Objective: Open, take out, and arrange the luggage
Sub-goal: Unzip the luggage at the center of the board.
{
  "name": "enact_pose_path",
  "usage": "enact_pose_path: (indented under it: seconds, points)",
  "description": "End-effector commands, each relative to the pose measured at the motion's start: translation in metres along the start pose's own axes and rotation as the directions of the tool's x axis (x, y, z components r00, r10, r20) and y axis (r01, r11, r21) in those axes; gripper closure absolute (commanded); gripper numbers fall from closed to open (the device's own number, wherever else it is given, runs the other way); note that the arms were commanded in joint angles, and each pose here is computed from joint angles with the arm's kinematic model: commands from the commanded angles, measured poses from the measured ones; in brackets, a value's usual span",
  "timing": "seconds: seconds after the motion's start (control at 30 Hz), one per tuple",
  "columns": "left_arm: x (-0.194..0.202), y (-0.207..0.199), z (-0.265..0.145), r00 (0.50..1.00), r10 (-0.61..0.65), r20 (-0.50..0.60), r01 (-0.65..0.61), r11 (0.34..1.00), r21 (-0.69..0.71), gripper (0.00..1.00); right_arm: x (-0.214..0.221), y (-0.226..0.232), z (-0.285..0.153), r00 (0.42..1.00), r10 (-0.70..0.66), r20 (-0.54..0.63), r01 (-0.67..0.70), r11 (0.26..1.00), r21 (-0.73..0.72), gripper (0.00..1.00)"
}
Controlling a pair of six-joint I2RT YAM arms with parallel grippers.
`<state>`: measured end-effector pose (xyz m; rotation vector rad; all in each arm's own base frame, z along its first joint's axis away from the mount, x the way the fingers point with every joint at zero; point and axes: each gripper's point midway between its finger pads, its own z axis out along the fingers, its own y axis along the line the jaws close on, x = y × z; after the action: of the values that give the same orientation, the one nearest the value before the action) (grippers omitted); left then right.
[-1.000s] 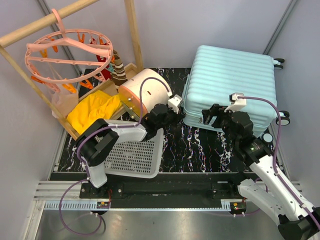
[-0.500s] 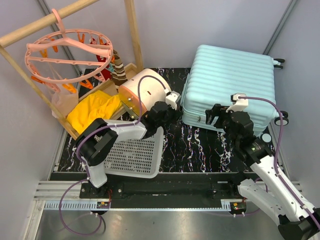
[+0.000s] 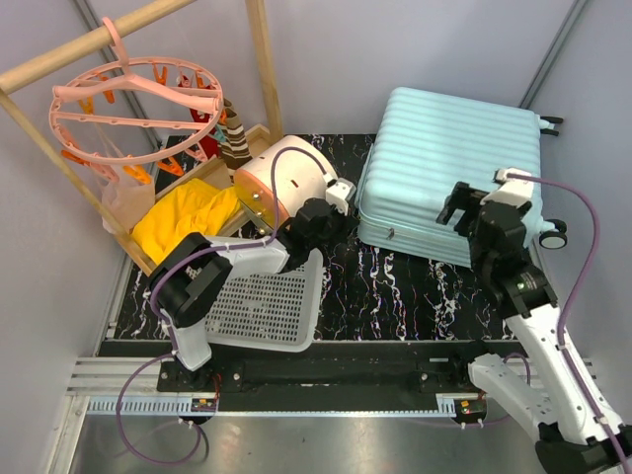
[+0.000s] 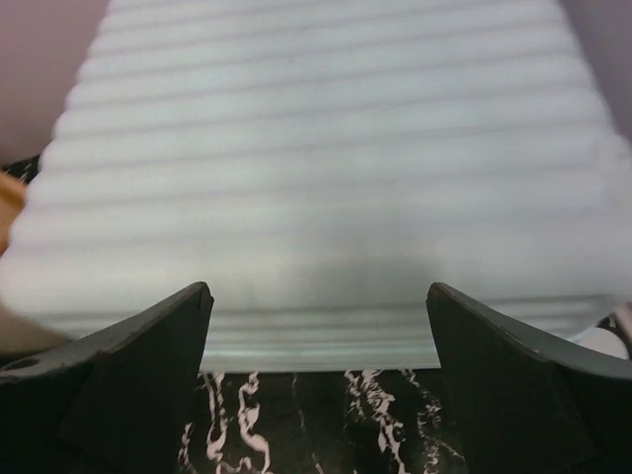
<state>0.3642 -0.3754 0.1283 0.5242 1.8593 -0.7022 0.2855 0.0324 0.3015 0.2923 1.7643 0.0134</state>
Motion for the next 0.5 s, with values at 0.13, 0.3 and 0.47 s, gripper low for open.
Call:
enact_pose_path:
  seconds: [0.13, 0.3, 0.47]
  points:
    - [-0.061, -0.006, -0.012, 0.979, 0.043, 0.200, -0.041, 0.999, -0.013, 1.00, -0.030, -0.085, 0.032, 0.953, 0.300, -0.030, -0.292, 0.944, 0.156, 0.01]
    - [-0.064, -0.016, -0.015, 0.974, 0.062, 0.219, -0.064, 0.998, 0.003, 1.00, -0.043, -0.128, 0.028, 0.923, 0.380, 0.057, -0.382, 0.891, 0.246, 0.01]
    - [-0.065, -0.021, -0.017, 0.972, 0.065, 0.227, -0.073, 0.997, 0.028, 1.00, -0.037, -0.161, 0.029, 0.859, 0.496, 0.125, -0.510, 0.811, 0.287, 0.00]
